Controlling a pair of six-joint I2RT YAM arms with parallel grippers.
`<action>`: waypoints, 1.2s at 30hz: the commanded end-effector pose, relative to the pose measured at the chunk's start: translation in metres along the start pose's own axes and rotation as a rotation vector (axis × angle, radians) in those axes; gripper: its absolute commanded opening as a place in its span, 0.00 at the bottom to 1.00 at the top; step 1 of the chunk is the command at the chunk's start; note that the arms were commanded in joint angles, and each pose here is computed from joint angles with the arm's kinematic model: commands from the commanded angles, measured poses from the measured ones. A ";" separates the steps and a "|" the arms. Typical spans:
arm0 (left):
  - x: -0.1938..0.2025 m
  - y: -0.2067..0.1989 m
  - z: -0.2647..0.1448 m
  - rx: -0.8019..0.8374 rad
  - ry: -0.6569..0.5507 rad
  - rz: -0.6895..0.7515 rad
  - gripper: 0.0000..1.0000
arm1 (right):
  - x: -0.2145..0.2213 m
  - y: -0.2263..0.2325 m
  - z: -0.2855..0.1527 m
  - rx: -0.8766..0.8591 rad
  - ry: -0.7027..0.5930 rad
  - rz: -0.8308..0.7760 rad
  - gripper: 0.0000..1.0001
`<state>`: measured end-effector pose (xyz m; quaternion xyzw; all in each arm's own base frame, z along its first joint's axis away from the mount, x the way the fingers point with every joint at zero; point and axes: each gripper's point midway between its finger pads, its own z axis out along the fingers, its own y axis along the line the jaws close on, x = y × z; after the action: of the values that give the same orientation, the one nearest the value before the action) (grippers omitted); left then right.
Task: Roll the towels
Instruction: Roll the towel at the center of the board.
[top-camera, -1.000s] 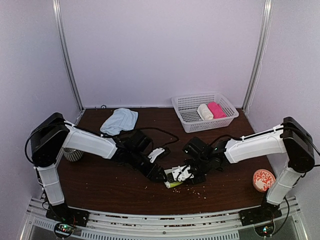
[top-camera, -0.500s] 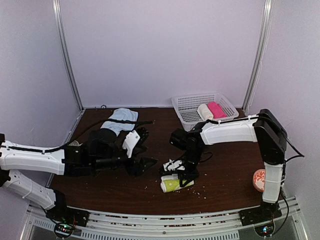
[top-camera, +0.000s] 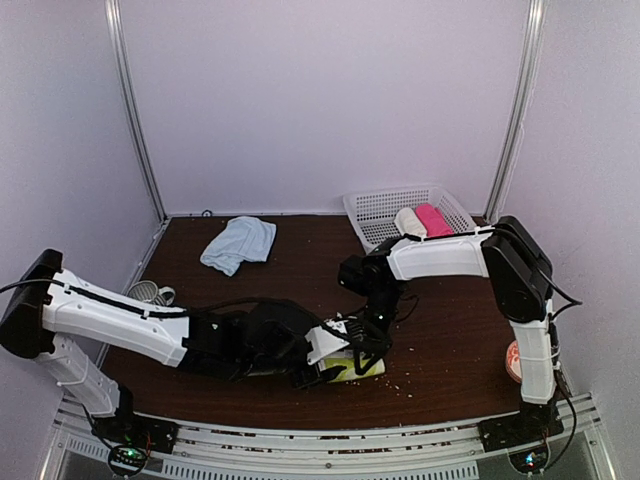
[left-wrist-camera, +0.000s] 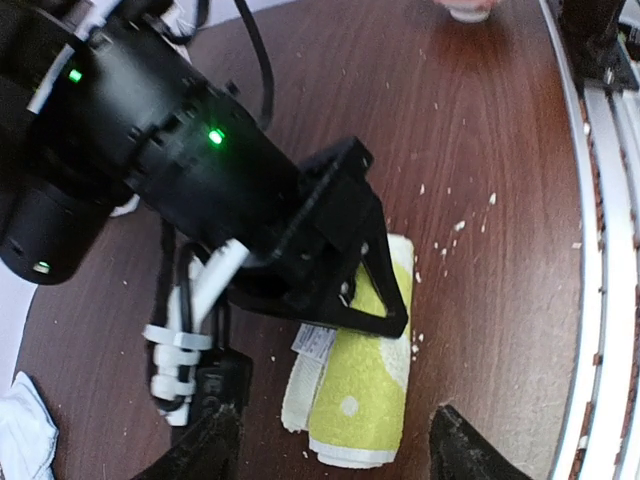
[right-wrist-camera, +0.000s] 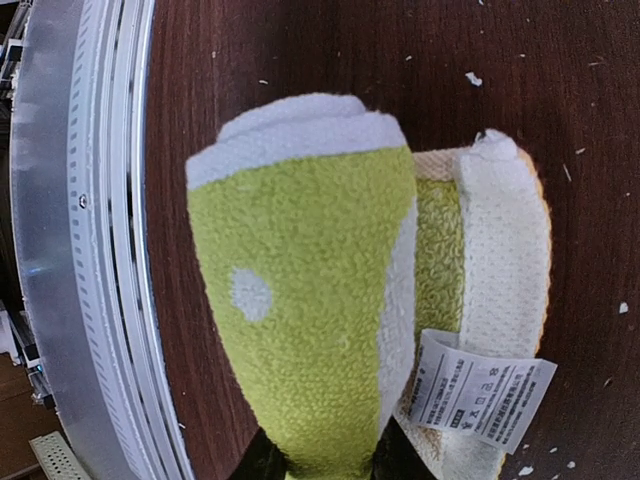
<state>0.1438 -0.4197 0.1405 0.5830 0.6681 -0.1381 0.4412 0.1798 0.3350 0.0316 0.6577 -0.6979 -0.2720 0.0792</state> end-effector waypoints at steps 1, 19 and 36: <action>0.004 0.005 0.015 -0.048 0.031 0.086 0.67 | 0.040 -0.014 0.043 -0.007 0.162 0.066 0.23; 0.068 -0.015 0.066 0.026 0.210 0.170 0.54 | 0.035 -0.015 0.038 0.013 0.141 0.061 0.25; 0.093 -0.027 0.079 0.070 0.274 0.151 0.32 | 0.005 0.020 -0.025 0.023 0.016 -0.009 0.45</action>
<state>0.1614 -0.4252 0.0318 0.6562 0.6631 -0.0440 0.3576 0.1754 0.3358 0.0408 0.6513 -0.7051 -0.2708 0.0726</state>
